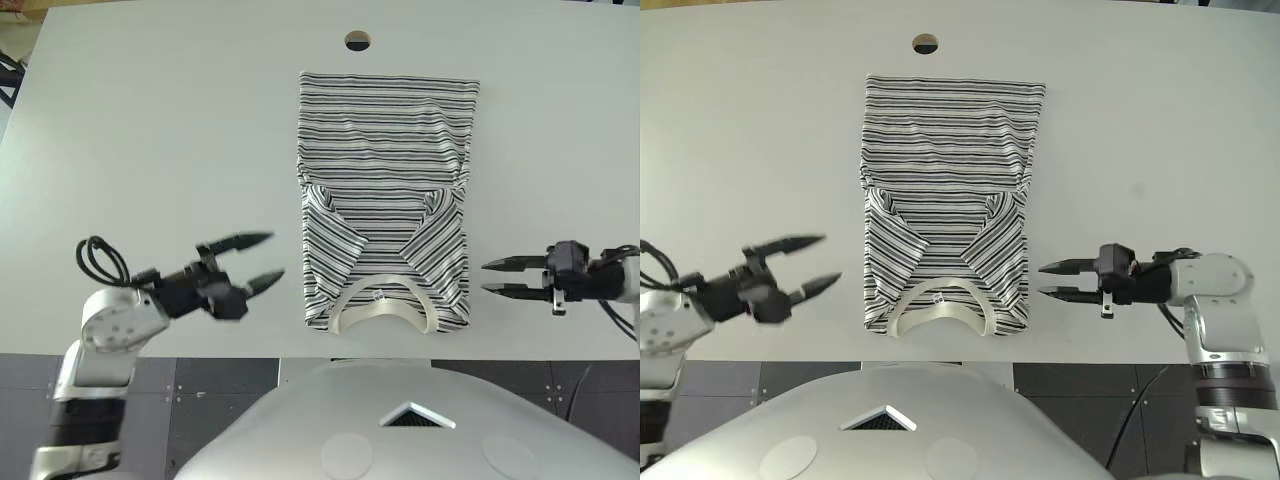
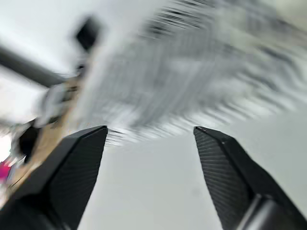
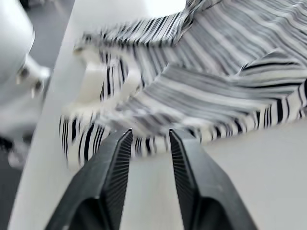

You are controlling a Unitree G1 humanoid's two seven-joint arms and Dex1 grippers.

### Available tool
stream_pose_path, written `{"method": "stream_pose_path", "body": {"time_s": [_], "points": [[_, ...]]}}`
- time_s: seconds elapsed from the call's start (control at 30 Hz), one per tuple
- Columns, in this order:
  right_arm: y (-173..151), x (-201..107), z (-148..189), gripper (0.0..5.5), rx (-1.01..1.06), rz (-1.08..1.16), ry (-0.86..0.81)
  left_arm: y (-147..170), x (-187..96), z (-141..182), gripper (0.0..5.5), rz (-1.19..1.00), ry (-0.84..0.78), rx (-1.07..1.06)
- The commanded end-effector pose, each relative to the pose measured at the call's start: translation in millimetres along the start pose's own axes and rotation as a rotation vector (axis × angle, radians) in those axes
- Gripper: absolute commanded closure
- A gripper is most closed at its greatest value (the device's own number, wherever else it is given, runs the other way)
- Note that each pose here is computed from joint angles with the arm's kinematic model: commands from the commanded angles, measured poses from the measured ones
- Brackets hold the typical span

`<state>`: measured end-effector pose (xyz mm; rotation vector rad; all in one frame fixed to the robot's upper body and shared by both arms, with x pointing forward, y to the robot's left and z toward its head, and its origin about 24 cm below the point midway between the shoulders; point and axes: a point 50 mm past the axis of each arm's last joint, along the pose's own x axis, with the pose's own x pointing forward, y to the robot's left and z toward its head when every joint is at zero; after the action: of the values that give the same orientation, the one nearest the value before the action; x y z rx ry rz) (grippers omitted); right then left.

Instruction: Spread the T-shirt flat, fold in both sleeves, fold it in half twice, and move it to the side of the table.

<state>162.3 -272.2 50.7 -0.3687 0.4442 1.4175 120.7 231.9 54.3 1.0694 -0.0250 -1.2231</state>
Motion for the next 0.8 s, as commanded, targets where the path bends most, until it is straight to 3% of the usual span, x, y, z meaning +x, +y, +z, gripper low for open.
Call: {"method": "stream_pose_path", "body": {"time_s": [0.03, 0.17, 0.4, 0.8], "points": [[9, -2, -7, 3.63, -0.339, 0.078, 0.175, -35, -6, -7, 1.5, -0.289, 0.008, 0.138], [25, 7, -19, 3.63, -0.484, 0.128, 0.238, -57, -2, -4, 1.33, -0.351, -0.032, 0.118], [42, 23, -24, 3.63, -0.619, 0.229, 0.24, -65, 17, 4, 1.33, -0.323, -0.118, 0.154], [55, 45, -19, 3.63, -0.647, 0.311, 0.174, -69, 48, 10, 1.48, -0.29, -0.191, 0.168]]}}
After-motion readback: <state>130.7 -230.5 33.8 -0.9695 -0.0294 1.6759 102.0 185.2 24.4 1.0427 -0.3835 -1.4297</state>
